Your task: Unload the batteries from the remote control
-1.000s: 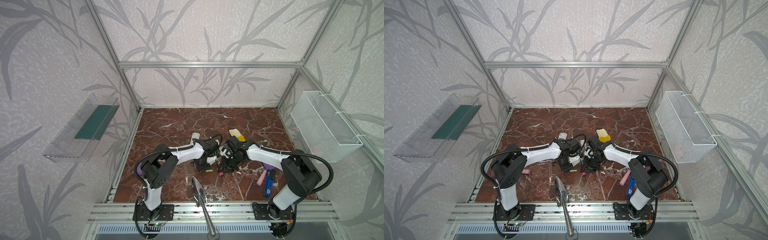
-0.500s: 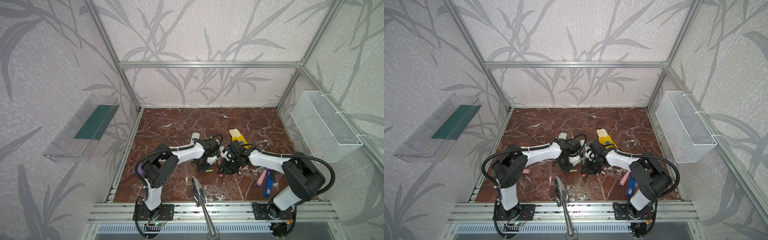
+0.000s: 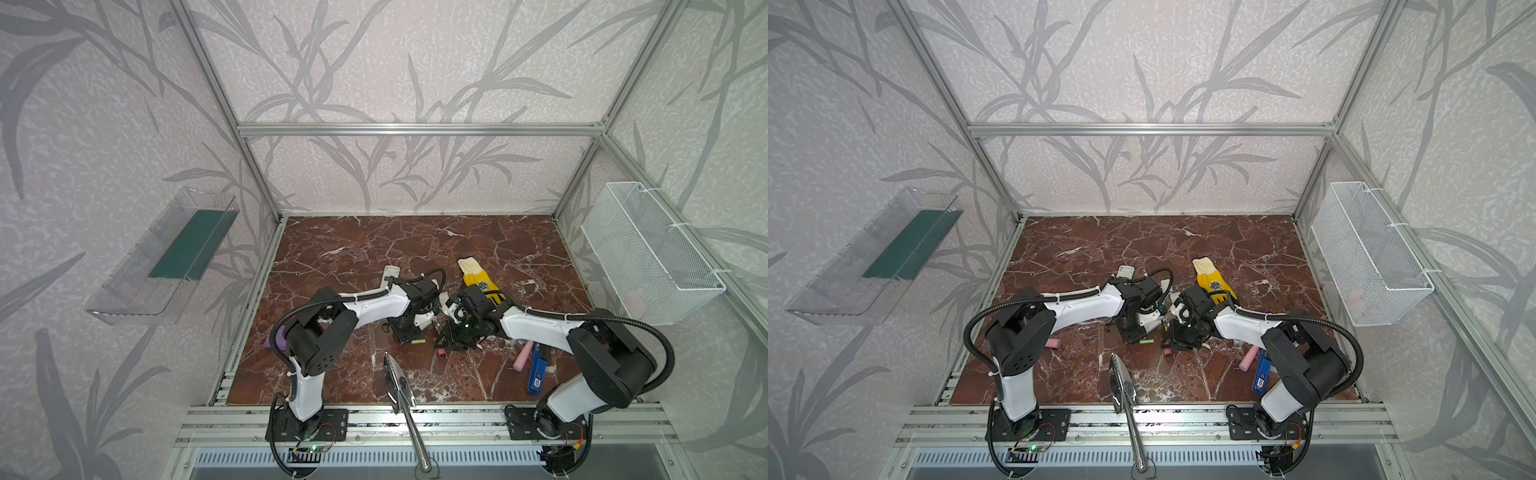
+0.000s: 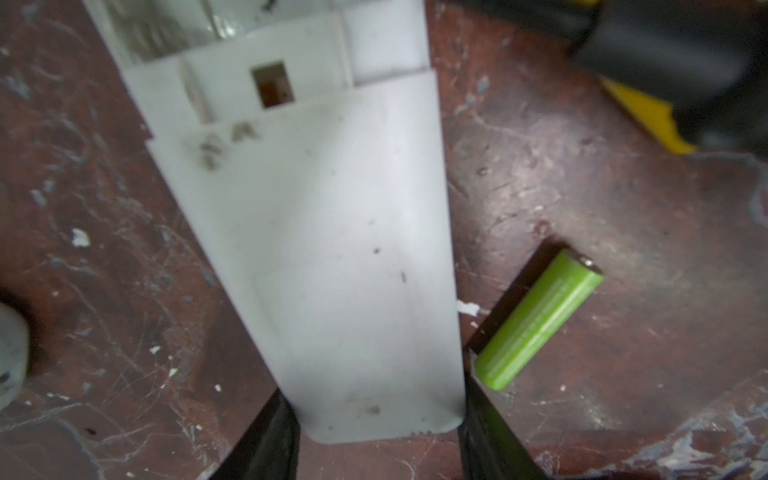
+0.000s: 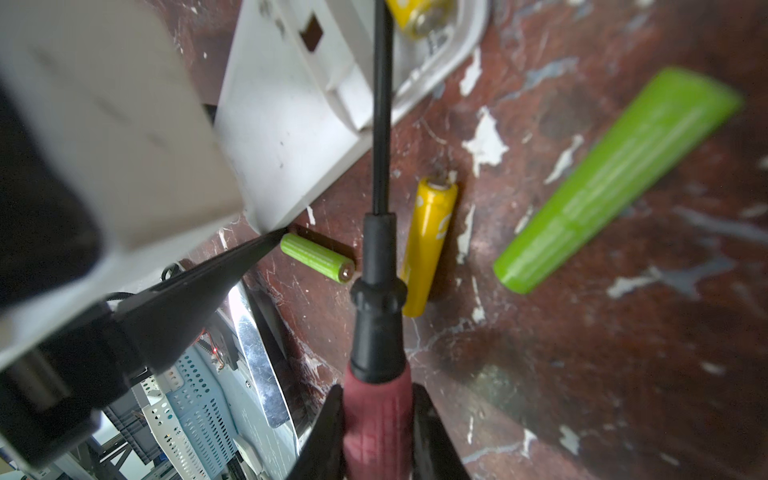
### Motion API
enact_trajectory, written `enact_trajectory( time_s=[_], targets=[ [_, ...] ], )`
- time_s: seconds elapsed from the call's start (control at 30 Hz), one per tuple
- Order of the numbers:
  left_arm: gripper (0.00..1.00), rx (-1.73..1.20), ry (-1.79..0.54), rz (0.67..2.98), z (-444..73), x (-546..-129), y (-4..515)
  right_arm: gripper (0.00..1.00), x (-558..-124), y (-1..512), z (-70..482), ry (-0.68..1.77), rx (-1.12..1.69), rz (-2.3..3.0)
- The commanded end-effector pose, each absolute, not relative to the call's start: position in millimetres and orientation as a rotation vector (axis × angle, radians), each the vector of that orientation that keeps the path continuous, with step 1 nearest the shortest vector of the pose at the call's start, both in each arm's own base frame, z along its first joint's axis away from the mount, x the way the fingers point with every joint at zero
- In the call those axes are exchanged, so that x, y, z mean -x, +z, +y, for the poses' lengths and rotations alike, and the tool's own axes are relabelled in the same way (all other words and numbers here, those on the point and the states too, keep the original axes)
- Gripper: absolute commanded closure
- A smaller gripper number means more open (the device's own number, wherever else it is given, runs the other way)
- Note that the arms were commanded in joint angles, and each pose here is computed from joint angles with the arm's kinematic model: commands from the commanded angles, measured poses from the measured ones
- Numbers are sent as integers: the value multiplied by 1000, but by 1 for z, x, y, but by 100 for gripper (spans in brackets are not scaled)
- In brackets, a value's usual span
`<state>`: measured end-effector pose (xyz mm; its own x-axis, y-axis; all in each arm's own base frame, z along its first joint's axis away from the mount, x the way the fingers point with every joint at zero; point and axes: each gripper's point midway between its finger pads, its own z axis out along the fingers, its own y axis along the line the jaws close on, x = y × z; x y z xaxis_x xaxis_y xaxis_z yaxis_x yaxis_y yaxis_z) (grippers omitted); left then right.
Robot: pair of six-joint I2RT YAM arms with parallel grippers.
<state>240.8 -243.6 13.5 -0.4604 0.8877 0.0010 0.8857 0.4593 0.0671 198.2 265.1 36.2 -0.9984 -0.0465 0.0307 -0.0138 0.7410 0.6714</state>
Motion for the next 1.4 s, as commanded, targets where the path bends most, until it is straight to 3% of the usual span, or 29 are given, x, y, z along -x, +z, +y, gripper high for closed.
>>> enact_trajectory(
  time_s=[0.0,1.37],
  targets=[
    [48,-1759,258,2765,-206,-217,-25,100,-198,32,259,-1077,-27,-2927],
    [48,-1771,258,2792,-203,-215,-25,100,-201,46,259,-1179,-136,-3056]
  ],
)
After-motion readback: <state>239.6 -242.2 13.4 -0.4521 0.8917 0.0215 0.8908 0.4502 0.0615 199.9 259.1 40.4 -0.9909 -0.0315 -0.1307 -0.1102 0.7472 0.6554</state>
